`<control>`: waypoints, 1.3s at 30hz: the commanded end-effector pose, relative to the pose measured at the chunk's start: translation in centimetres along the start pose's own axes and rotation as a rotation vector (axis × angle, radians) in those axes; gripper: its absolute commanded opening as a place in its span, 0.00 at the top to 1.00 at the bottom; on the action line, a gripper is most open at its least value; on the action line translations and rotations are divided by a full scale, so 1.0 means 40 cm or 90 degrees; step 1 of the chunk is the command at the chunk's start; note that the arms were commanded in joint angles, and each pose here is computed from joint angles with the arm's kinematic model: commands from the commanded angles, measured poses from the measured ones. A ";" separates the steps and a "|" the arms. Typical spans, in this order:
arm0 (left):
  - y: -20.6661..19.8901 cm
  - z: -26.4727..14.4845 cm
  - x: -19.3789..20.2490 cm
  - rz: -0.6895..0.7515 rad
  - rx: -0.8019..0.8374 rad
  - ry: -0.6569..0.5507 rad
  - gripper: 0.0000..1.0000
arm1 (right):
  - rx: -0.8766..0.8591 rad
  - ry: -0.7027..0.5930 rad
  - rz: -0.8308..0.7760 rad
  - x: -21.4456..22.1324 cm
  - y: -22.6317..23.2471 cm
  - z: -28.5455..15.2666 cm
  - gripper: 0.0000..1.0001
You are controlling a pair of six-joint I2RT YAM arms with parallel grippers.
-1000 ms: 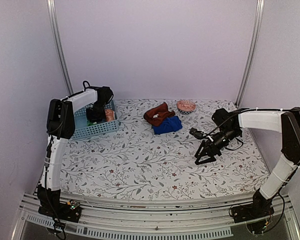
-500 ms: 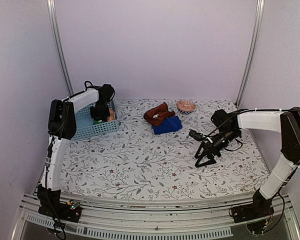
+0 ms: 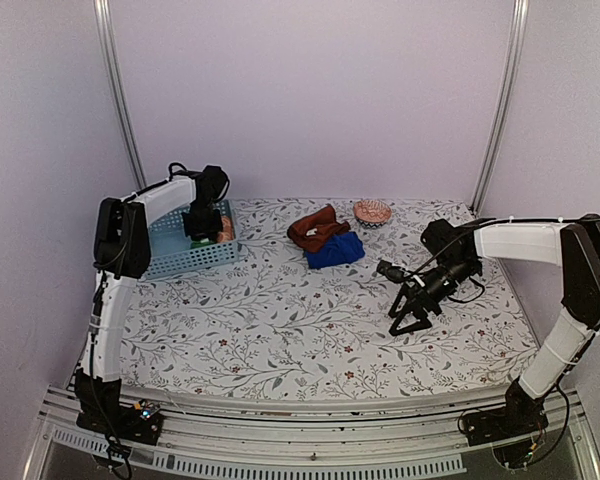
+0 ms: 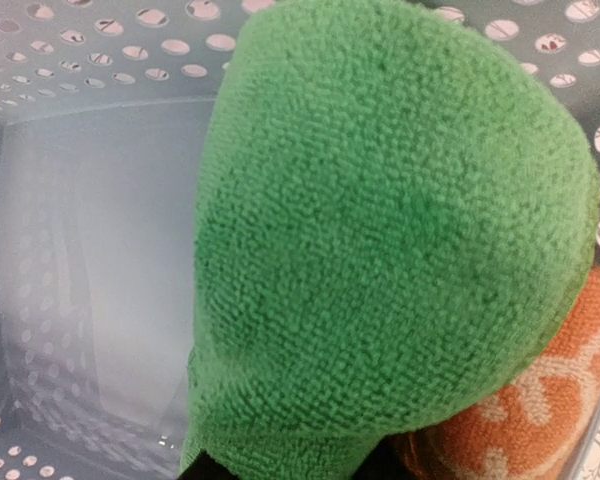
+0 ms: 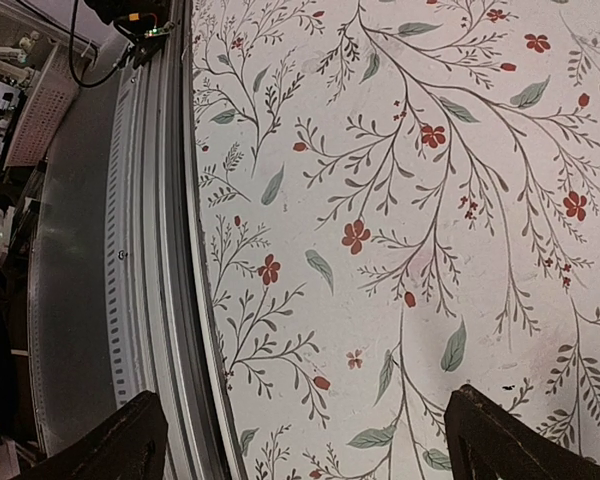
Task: Roll the towels
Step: Place the towel in the storage box, then adjust the towel in the storage box.
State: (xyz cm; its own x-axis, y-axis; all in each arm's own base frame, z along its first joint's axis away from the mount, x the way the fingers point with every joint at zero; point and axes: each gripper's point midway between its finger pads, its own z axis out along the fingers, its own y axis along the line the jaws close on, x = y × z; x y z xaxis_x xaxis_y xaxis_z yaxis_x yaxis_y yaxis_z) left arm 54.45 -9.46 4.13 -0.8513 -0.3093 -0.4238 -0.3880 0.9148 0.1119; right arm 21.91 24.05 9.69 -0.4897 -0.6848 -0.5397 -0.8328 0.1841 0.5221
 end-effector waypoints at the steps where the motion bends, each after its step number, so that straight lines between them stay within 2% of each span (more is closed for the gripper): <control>1: -0.038 -0.020 0.025 0.018 0.058 0.022 0.69 | -0.007 0.008 0.004 0.011 0.004 0.011 0.01; 11: -0.015 -0.038 0.040 0.056 0.056 0.015 0.58 | -0.009 0.011 0.006 0.014 0.004 0.015 0.01; 20: -0.002 -0.152 0.014 0.051 0.125 -0.038 0.46 | -0.013 0.021 0.001 0.016 0.009 0.025 0.01; 30: 0.042 -0.212 -0.019 0.066 0.104 -0.075 0.43 | -0.012 0.023 0.000 0.018 0.013 0.026 0.01; 32: 0.074 -0.237 -0.031 0.061 0.079 -0.105 0.45 | -0.012 0.023 0.000 0.018 0.014 0.026 0.01; 34: 0.102 -0.247 -0.028 0.065 0.077 -0.125 0.54 | -0.013 0.023 0.000 0.019 0.014 0.026 0.01; 36: 0.114 -0.268 -0.028 0.066 0.118 -0.141 0.70 | -0.013 0.024 0.000 0.019 0.013 0.027 0.01; 37: 0.117 -0.272 -0.024 0.066 0.141 -0.140 0.87 | -0.013 0.024 -0.001 0.019 0.013 0.027 0.01; 38: 0.116 -0.269 -0.013 0.068 0.159 -0.133 1.00 | -0.014 0.025 0.000 0.019 0.014 0.027 0.01; 39: 0.116 -0.264 -0.004 0.068 0.170 -0.125 1.00 | -0.013 0.025 0.000 0.019 0.013 0.027 0.01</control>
State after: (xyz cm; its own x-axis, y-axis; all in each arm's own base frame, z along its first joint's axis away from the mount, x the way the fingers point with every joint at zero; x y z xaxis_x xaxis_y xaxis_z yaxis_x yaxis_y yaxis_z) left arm 48.46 -8.09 12.01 -0.8313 -0.1753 -0.5275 -0.2243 0.9741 0.0298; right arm 21.27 24.37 9.31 -0.4785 -0.7011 -0.5286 -0.8331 0.1724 0.5255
